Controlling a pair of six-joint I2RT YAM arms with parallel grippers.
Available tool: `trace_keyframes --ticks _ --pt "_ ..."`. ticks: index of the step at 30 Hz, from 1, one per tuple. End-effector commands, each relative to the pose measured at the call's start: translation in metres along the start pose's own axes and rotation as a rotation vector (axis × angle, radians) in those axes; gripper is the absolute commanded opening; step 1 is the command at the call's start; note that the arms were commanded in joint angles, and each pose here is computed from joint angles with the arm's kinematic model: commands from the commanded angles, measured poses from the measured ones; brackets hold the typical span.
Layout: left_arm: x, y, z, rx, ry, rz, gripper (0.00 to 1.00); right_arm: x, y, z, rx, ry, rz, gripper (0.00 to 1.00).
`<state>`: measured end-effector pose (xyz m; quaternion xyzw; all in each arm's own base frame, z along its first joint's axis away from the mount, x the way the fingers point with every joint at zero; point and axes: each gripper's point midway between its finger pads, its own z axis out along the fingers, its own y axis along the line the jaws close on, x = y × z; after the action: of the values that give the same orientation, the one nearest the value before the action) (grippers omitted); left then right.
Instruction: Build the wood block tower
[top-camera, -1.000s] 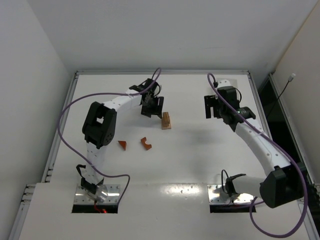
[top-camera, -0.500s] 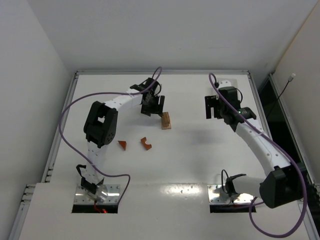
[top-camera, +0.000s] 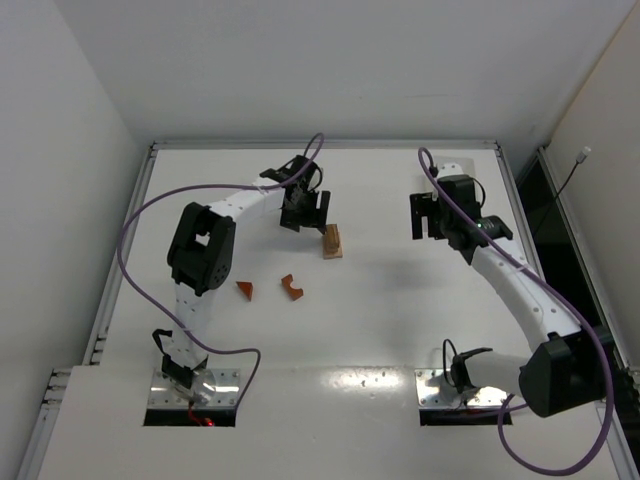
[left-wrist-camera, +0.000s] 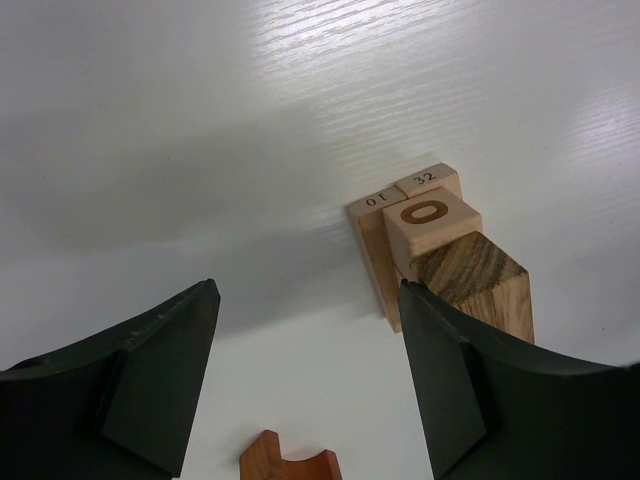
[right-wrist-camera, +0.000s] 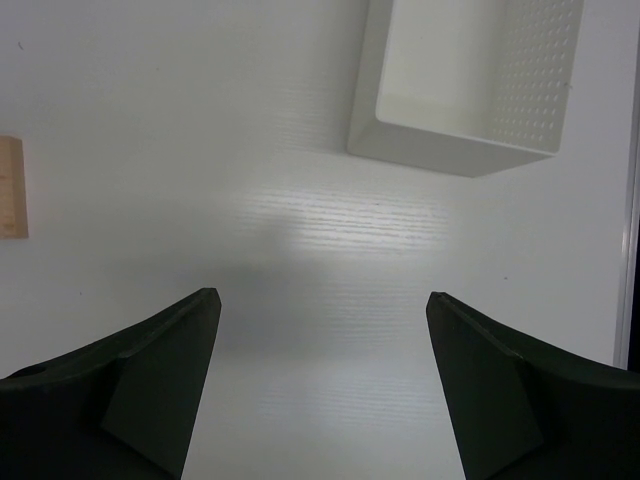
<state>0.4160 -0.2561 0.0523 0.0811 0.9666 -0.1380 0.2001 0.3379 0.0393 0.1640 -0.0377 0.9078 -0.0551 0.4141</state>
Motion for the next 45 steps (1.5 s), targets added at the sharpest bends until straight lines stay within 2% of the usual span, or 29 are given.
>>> trace_keyframes --ticks 1,8,12,16,19,20,24,25,27,28,29,31,35,36,38,41,43,45 --pt "-0.009 -0.005 -0.001 0.007 -0.025 0.002 0.7 -0.008 -0.001 -0.005 -0.012 -0.037 0.035 0.81" --pt "-0.009 -0.003 -0.001 -0.003 -0.029 0.002 0.73 -0.008 0.0 -0.005 -0.021 -0.037 0.035 0.81" --pt "-0.01 0.008 -0.003 -0.068 -0.043 -0.01 0.73 -0.008 0.0 -0.005 -0.021 -0.037 0.035 0.81" --pt "-0.011 0.024 -0.024 -0.159 -0.09 -0.046 0.61 -0.004 0.001 -0.004 -0.021 -0.028 0.033 0.81" --pt "-0.01 0.031 -0.039 -0.188 -0.147 -0.058 0.56 0.001 -0.001 -0.003 -0.012 -0.027 0.032 0.81" --pt "-0.015 0.027 -0.057 -0.17 -0.191 -0.059 0.55 0.006 -0.001 -0.001 -0.011 -0.015 0.03 0.81" --pt "0.012 0.031 -0.079 -0.148 -0.175 -0.038 0.55 0.01 0.002 0.001 -0.037 -0.019 -0.026 0.81" --pt "0.036 0.04 -0.076 -0.149 -0.125 -0.045 0.55 0.013 0.002 0.002 -0.046 -0.018 -0.054 0.81" --pt "0.046 0.034 -0.095 -0.078 -0.152 -0.05 0.55 0.02 0.008 0.005 -0.073 -0.01 -0.12 0.81" --pt "0.067 0.044 -0.093 -0.078 -0.11 -0.054 0.57 0.02 0.009 0.005 -0.082 -0.011 -0.138 0.81" --pt "0.071 0.043 -0.097 -0.064 -0.122 -0.053 0.58 0.02 0.014 0.004 -0.114 -0.013 -0.158 0.81" --pt "0.07 0.045 -0.111 -0.021 -0.163 -0.054 0.59 0.027 0.021 0.007 -0.169 -0.001 -0.232 0.81" --pt "0.077 0.053 -0.12 0.031 -0.175 -0.081 0.69 0.025 0.038 0.004 -0.283 -0.029 -0.306 0.81" --pt "0.078 0.062 -0.121 0.019 -0.179 -0.113 0.73 0.02 0.045 0.002 -0.32 -0.038 -0.325 0.81" --pt "0.074 0.078 -0.127 -0.025 -0.209 -0.155 0.76 0.014 0.061 -0.005 -0.388 -0.062 -0.363 0.74" --pt "0.066 0.117 -0.139 -0.132 -0.274 -0.266 0.93 -0.004 0.099 -0.02 -0.497 -0.108 -0.463 0.69" --pt "0.064 0.14 -0.148 -0.164 -0.303 -0.337 0.94 0.008 0.137 -0.031 -0.589 -0.082 -0.561 0.69" --pt "0.061 0.157 -0.156 -0.196 -0.33 -0.377 0.96 0.009 0.166 -0.043 -0.658 -0.096 -0.623 0.64"
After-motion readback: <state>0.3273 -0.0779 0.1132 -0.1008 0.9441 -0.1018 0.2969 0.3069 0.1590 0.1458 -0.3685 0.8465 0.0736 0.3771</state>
